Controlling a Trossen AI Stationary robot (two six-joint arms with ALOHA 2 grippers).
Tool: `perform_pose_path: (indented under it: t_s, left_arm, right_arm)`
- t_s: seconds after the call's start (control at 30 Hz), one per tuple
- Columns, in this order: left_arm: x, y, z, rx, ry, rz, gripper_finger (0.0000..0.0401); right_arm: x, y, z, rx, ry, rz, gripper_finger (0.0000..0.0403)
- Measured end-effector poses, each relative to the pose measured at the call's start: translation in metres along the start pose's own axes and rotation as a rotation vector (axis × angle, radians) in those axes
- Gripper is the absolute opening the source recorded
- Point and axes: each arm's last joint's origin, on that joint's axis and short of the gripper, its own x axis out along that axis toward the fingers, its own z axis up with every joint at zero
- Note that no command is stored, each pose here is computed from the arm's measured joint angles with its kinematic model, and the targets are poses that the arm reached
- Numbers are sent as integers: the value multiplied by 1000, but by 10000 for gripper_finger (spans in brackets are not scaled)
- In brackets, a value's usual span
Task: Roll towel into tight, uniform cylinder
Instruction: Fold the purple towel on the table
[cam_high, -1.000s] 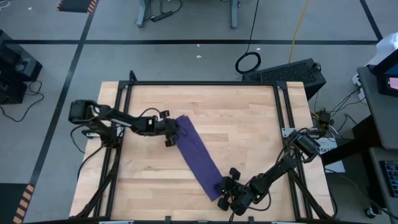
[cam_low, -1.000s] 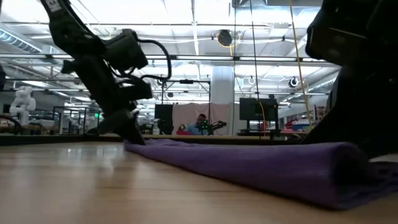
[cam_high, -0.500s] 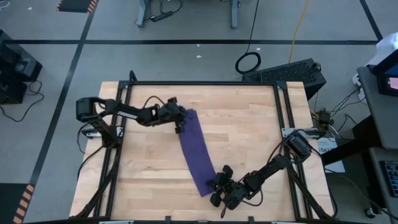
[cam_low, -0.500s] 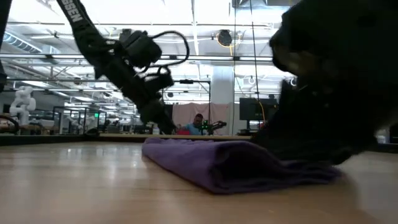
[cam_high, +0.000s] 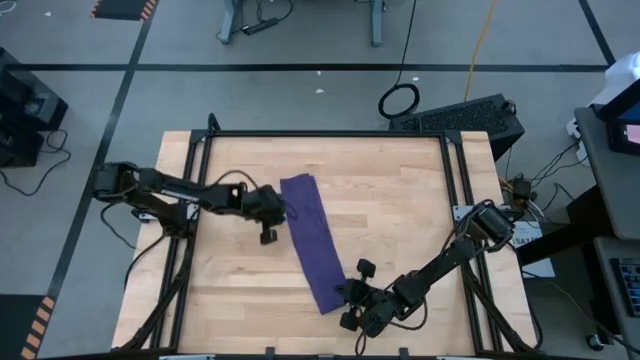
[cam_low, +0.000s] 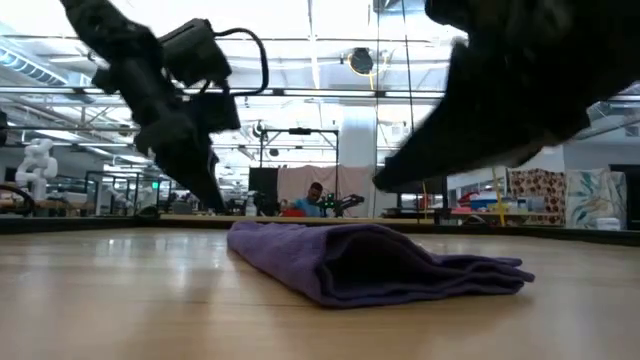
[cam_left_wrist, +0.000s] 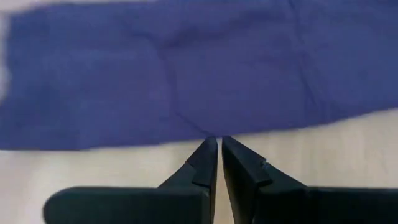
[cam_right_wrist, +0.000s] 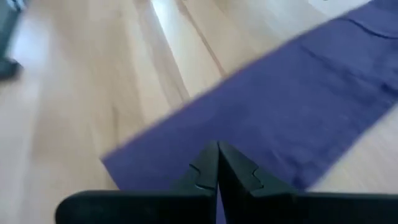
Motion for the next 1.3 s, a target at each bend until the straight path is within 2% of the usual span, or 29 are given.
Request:
perform_pose_path:
  t_s: [0.1,0.27,0.43,0.57,0.77,1.0,1.23,1.3]
  left_arm:
    - [11,-8,-13,30,-16,58,33]
    - [22,-8,-14,53,-61,176,33]
    - [35,9,-11,108,-94,282,33]
    - [47,29,-9,83,-111,320,33]
    - [56,53,-6,45,-168,307,33]
    - [51,62,18,69,-219,256,33]
    - [25,34,36,59,-180,172,33]
    - [16,18,37,43,-190,115,33]
  right_arm:
    - [2,-4,-6,8,44,-33,0]
    - [9,-5,-18,79,82,-47,0]
    - [17,-2,-29,189,107,-23,0]
    - [21,3,-31,278,106,19,0]
    - [28,10,-32,340,58,81,0]
    - [29,10,-31,368,10,71,0]
    - [18,8,-12,283,69,128,0]
    - [10,4,-4,202,118,138,0]
